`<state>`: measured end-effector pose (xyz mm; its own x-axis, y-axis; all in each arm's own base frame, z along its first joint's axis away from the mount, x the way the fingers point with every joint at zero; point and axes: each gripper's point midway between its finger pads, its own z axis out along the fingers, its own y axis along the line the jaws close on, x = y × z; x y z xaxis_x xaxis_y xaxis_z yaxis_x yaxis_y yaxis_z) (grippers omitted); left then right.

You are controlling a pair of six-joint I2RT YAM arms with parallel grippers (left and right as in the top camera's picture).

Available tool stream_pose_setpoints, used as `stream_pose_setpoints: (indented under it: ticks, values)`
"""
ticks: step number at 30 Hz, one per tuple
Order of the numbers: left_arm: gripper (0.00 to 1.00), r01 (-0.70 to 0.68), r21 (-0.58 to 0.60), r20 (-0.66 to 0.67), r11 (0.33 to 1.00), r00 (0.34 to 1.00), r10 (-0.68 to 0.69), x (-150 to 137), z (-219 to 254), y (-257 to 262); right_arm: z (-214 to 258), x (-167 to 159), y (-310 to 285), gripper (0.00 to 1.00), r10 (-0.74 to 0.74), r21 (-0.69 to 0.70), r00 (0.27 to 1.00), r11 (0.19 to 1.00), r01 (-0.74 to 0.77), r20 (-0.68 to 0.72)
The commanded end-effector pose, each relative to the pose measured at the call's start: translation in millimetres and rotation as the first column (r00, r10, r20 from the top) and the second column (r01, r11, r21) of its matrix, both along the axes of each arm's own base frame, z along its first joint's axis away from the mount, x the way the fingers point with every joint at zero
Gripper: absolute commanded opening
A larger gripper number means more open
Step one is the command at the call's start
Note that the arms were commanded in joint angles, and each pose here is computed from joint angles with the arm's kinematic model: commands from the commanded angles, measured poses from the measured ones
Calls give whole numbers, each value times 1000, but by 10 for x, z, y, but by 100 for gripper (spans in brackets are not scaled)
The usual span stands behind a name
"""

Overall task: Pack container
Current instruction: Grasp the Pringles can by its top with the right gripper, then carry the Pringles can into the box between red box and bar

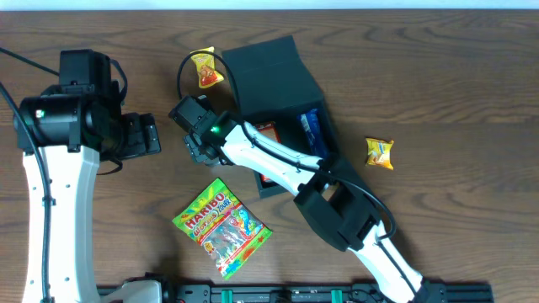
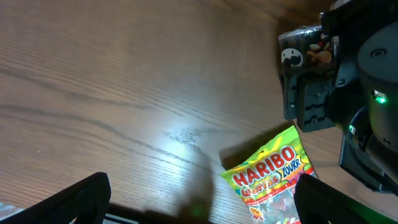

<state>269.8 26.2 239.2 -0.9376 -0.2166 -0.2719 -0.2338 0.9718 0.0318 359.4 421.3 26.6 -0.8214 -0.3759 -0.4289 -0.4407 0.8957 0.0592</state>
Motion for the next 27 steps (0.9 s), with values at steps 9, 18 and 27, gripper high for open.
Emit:
stream_pose_setpoints:
  ticks: [9,18,27]
  values:
    - [95,-20,2,1,1000,1000,20,-4,5,23,153,81,-88,71,-20,-37,998,999,22,58]
    - [95,-20,2,1,1000,1000,20,-4,5,23,698,213,-294,68,-55,-4,992,998,55,111]
    - [95,-20,2,1,1000,1000,20,-4,5,23,1230,359,-841,65,-143,-14,980,989,147,138]
